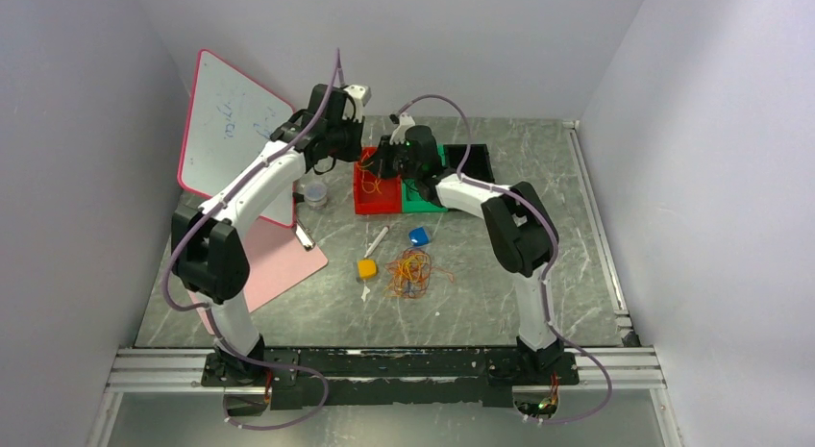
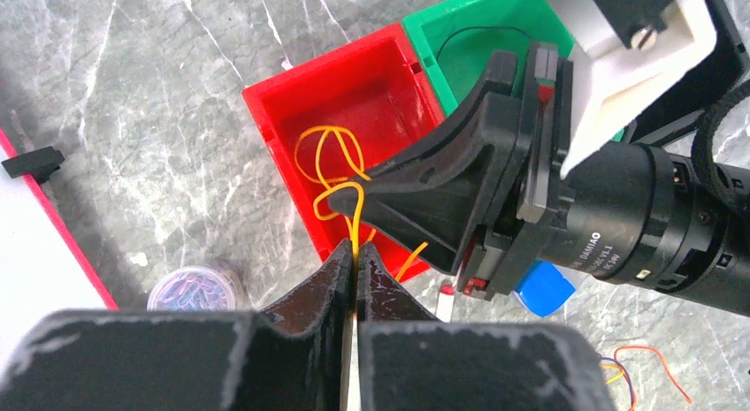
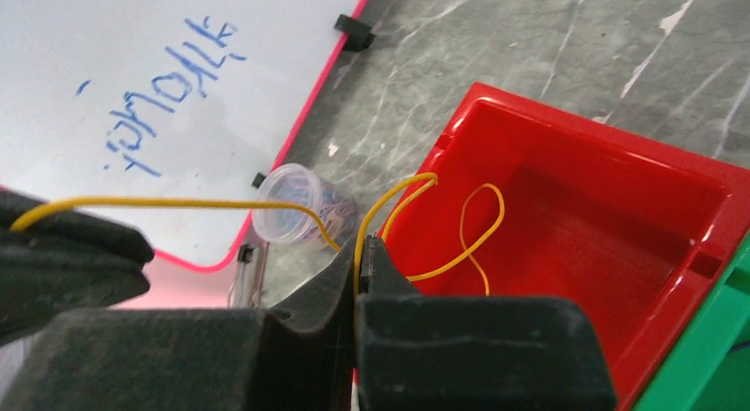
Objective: Untangle the cables
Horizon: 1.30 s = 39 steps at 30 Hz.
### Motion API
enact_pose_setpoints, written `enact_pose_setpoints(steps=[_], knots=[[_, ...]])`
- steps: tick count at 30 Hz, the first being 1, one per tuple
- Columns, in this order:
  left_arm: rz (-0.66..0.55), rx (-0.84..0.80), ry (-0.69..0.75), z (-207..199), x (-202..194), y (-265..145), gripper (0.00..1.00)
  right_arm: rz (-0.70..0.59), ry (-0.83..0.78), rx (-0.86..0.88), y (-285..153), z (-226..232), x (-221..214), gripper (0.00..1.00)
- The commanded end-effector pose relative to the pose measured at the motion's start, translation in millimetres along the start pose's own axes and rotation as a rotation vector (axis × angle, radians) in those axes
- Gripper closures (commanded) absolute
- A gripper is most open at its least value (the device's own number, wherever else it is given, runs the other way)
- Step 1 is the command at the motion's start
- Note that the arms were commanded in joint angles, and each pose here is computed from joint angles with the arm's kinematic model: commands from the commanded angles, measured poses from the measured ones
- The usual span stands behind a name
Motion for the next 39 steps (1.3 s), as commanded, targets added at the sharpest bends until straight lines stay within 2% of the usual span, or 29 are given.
enact_pose_setpoints(steps=[1,5,7,8,10,21,22,29,31,34,36,39], knots=[[0.007,-0.006,0.023,3,6,4,0.93,-0.091,-0.075,-0.013,12,-5,19,1.00],[0.012,-0.014,0.024,2,8,10,0.93,-0.082,-0.093,-0.041,19,-13,16,0.98],[0.012,-0.011,0.024,3,9,12,0.93,-0.081,-0.095,-0.051,20,-16,17,0.87],[0.018,-0.010,0.023,3,9,15,0.93,-0.087,-0.096,-0.054,19,-17,20,0.78],[0.019,-0.009,0.024,3,9,17,0.93,-0.103,-0.099,-0.061,12,-17,22,0.70],[0.023,0.002,0.019,4,8,22,0.93,-0.163,-0.097,-0.080,-36,-16,42,0.50],[0.023,0.002,0.018,4,8,22,0.93,-0.174,-0.099,-0.102,-42,-27,48,0.49],[0.025,0.007,0.010,4,6,20,0.93,-0.137,-0.132,-0.046,-32,-22,55,0.46],[0.025,0.021,0.008,6,4,18,0.93,-0.091,-0.135,0.008,-21,-22,49,0.46],[0.022,0.037,0.003,8,1,14,0.93,-0.046,-0.159,0.077,-6,-17,47,0.50],[0.018,0.045,-0.003,10,0,11,0.93,-0.015,-0.182,0.129,6,2,38,0.53],[0.014,0.058,-0.013,12,-3,9,0.93,-0.011,-0.188,0.146,13,11,36,0.53]])
Point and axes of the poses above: each gripper's point midway between its finger pads, its own y axis out along the fingers, its own z axis along the line the jaws close on, x = y × z, the point moved 8 cm from there along -y, back along the fingers, and after that the axes turned 1 degree about -y, right-handed, at the moved point
